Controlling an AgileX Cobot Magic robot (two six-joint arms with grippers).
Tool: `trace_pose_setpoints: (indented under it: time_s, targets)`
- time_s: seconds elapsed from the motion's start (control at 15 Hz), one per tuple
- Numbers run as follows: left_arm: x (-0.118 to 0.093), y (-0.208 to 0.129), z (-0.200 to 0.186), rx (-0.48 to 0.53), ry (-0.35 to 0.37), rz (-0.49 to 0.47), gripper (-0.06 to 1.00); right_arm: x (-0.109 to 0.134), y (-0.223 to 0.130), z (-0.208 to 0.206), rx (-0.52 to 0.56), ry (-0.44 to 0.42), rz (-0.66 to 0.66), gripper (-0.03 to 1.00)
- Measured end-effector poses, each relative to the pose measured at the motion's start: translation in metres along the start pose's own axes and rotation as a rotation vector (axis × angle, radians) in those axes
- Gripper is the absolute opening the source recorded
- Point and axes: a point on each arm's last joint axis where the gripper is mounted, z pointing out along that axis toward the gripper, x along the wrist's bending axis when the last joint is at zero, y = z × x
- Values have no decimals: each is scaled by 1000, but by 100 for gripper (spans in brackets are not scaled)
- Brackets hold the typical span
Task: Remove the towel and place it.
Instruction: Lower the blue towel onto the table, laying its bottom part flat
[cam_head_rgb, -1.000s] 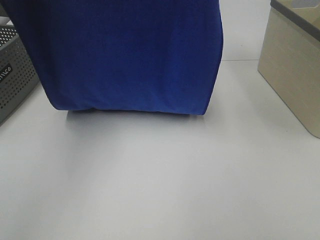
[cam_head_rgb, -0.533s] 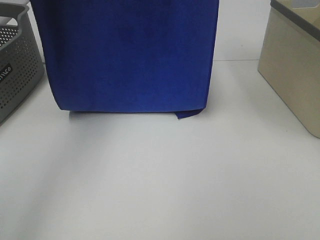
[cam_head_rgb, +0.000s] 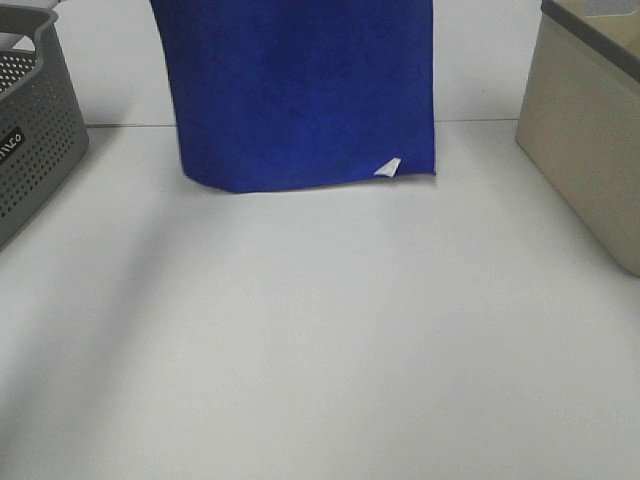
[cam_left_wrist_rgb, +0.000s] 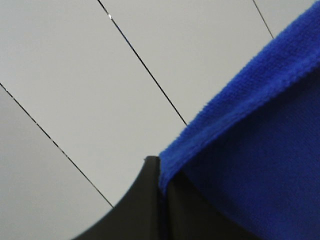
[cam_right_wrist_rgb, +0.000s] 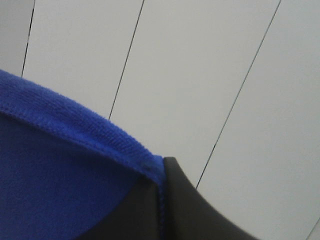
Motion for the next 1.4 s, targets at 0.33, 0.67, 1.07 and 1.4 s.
trace_pose_setpoints:
  time_s: [0.33,0.67,1.07,1.4]
  targets:
    - [0,1,13,-10,23,33,0,-3,-5,0,45,32,60,2]
    - [-21,-19,-6,396,-177,40,0,11,-36,-8,403,165,106,2]
    - [-16,-7,-50,646,-321,-19,0,23,-41,-43,721,358,188,2]
    - [-23,-18,-75,740,-415,-79,0,26,-53,-51,806,366,219,2]
